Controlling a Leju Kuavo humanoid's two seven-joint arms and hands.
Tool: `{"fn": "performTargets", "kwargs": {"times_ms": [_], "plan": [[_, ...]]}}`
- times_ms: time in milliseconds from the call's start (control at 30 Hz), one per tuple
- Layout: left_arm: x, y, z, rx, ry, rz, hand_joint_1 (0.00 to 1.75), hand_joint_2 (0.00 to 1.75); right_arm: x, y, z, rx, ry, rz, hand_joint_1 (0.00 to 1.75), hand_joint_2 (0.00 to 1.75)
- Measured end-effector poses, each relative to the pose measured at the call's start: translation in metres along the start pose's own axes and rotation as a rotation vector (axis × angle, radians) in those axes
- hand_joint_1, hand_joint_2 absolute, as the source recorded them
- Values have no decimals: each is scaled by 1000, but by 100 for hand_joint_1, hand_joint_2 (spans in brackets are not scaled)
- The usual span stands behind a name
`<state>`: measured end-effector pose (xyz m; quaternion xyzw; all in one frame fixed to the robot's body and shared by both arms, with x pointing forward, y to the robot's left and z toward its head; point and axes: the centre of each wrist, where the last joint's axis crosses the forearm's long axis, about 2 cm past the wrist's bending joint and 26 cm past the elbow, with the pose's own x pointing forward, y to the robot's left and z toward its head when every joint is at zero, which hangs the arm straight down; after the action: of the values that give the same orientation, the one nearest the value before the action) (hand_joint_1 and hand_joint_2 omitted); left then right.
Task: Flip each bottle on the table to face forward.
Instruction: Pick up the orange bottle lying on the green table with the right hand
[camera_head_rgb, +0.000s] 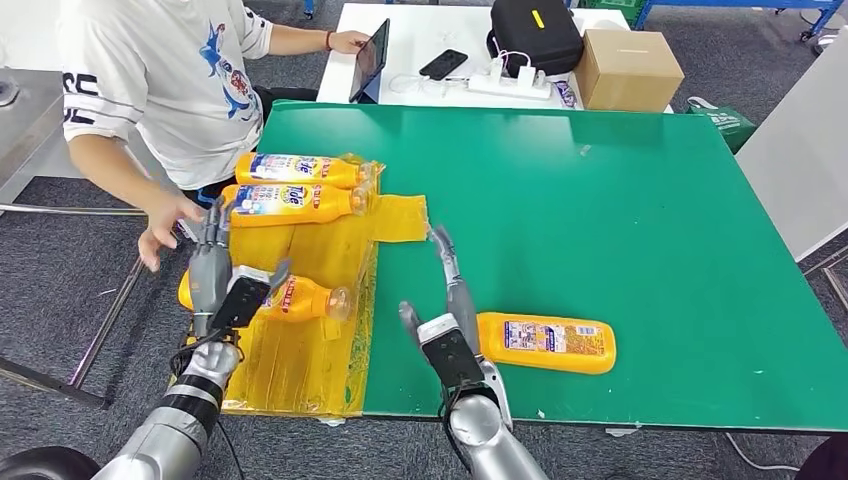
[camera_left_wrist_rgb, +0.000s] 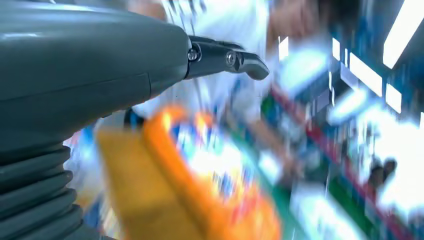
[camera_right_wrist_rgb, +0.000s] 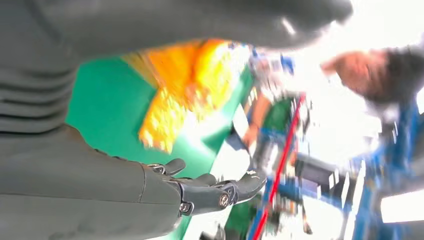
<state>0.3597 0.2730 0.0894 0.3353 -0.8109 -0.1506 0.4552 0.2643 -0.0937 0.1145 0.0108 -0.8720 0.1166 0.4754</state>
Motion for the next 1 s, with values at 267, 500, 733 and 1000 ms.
{"fn": "performTargets", "kwargs": {"times_ms": [267, 500, 733, 1000], "plan": [[12, 16, -6, 275, 51, 46, 0, 175, -19, -13, 13, 318, 148, 265, 0, 175], [9, 15, 32, 299, 140, 101, 0, 175, -39, -75, 44, 516, 292, 509, 0, 175], [11, 7, 52, 215, 155, 166, 0, 175, -31, -122, 71, 571, 341, 624, 0, 175], [17, 0, 60, 159, 137, 187, 0, 175, -17, -141, 85, 600, 311, 682, 0, 175]]}}
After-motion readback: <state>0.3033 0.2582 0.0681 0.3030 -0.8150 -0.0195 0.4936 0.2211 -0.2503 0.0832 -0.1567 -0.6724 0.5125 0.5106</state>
